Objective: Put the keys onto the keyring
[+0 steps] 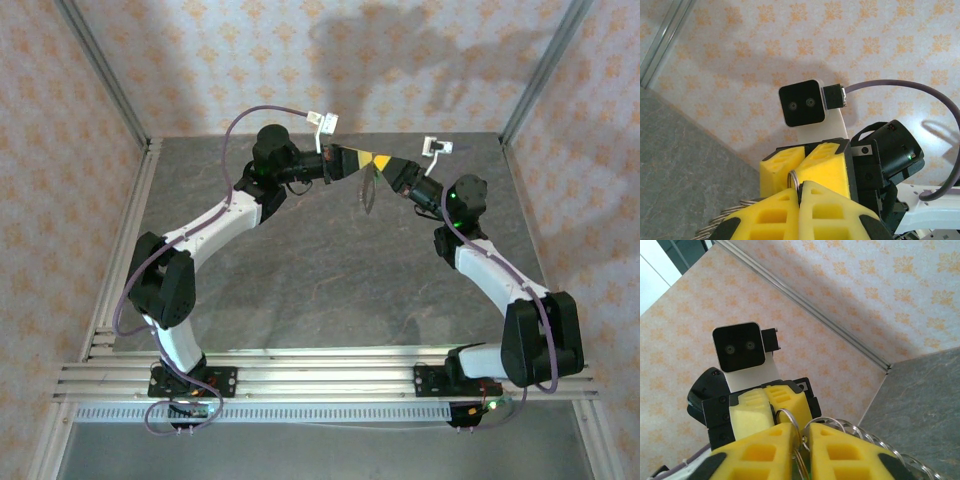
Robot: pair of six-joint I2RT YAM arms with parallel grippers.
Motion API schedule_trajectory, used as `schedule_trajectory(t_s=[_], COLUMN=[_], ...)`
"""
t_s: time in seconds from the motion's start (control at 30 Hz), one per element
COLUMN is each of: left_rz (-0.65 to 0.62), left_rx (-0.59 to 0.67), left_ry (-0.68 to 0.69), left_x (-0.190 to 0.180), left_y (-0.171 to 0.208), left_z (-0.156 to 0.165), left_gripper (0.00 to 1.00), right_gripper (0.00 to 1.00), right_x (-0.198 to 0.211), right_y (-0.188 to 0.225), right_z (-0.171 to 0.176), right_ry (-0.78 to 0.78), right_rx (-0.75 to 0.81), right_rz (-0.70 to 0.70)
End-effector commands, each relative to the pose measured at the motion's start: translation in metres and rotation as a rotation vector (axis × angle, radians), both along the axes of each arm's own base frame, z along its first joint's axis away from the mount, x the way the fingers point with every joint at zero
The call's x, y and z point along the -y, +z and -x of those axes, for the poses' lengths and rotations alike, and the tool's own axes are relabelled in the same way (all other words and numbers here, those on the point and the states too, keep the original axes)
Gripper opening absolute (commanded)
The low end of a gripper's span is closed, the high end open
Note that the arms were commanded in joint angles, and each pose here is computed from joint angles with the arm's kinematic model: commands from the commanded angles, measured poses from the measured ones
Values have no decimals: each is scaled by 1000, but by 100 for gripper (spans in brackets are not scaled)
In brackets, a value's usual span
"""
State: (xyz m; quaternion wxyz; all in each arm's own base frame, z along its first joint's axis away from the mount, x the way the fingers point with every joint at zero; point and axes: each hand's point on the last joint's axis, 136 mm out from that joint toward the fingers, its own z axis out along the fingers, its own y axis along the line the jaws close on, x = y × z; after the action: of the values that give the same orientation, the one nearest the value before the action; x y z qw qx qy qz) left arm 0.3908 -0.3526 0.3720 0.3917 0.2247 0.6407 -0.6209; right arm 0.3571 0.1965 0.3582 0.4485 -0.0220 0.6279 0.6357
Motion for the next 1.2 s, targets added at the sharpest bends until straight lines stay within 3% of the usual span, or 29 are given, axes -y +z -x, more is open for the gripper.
schedule_trajectory(t_s=[0.0, 0.03, 0.27, 0.57, 0.73, 1.17], left_rz=[59, 57, 8, -79, -169, -272], left_rx=[111, 107, 93, 80, 85, 57], left_ry=[-13, -12, 80, 190, 189, -11], left_x=[-2, -2, -13, -49, -63, -54], left_y=[47, 46, 40, 29, 14, -10], left_z=[17, 16, 4, -16, -18, -5], left_gripper=[0, 0, 1, 38, 51, 55], right_gripper=[6, 1, 0, 0, 0, 0], right_x=[-7, -7, -6, -12, -18, -31], right_y=[26, 27, 15, -4, -14, -18], right_z=[10, 9, 3, -6, -9, -3], right_ry=[45, 45, 4, 19, 81, 259], right_rx=[89, 88, 67, 54, 47, 50], right_rz=[-12, -12, 95, 317, 396, 500])
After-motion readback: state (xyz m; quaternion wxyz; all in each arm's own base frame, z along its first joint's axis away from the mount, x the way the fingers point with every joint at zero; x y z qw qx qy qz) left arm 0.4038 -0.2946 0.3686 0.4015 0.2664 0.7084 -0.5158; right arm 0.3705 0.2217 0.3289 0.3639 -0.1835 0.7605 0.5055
